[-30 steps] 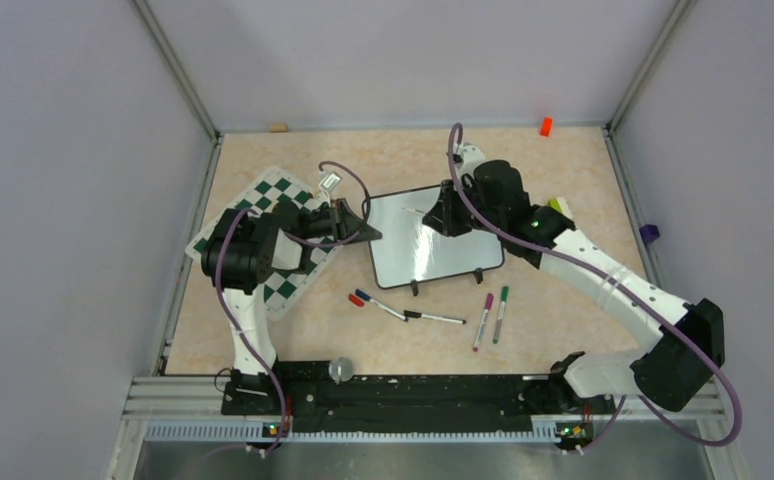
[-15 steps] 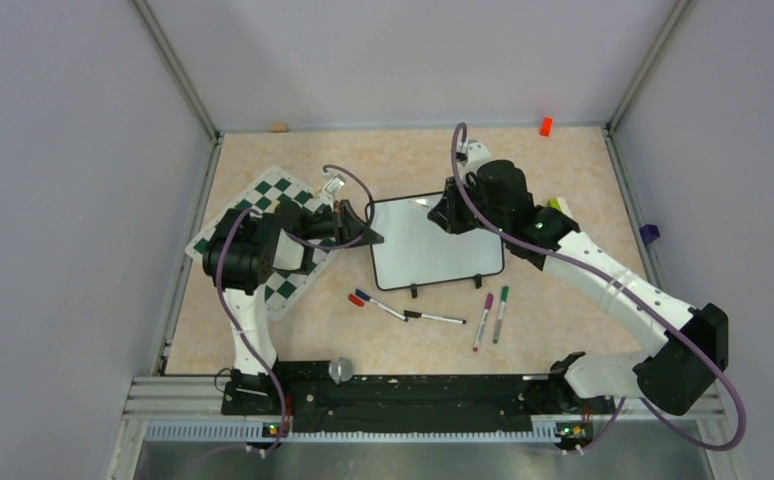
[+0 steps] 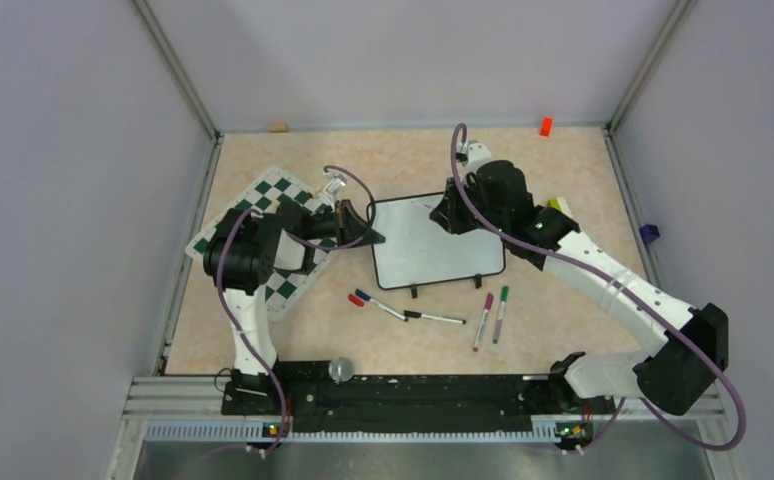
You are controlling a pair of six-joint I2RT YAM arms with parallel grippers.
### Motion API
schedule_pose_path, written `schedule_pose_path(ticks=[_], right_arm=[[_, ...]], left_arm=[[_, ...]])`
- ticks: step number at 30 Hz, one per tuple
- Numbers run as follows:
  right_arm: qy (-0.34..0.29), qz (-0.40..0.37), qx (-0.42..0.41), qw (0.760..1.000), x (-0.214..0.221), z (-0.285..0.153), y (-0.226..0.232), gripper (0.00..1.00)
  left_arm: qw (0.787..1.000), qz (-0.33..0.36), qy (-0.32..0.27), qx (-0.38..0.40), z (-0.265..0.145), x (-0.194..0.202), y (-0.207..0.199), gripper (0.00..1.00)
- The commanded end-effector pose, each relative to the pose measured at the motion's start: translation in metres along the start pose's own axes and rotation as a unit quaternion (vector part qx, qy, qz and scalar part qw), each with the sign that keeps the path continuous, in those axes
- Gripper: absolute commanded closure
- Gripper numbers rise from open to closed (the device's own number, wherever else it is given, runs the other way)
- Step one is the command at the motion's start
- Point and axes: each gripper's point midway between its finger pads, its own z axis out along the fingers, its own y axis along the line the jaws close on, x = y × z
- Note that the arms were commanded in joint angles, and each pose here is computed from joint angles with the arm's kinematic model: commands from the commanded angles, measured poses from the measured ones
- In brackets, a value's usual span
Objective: Write a sentence on the whiteboard
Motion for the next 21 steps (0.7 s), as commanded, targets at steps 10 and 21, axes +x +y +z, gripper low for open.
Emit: schedule_pose_path(ticks=[10, 21], right_arm=[[-0.031, -0.007, -0.036, 0.999, -0.026, -0.001, 0.029, 1.0], [-0.023, -0.034, -0.023, 0.999, -0.024, 0.005, 0.044, 1.0]], left_arm=[[0.998, 0.009, 0.013, -0.054, 0.005, 0.009, 0.014, 1.0], [0.992, 0.033, 0.102, -0.061, 0.016, 0.028, 0.016, 1.0]])
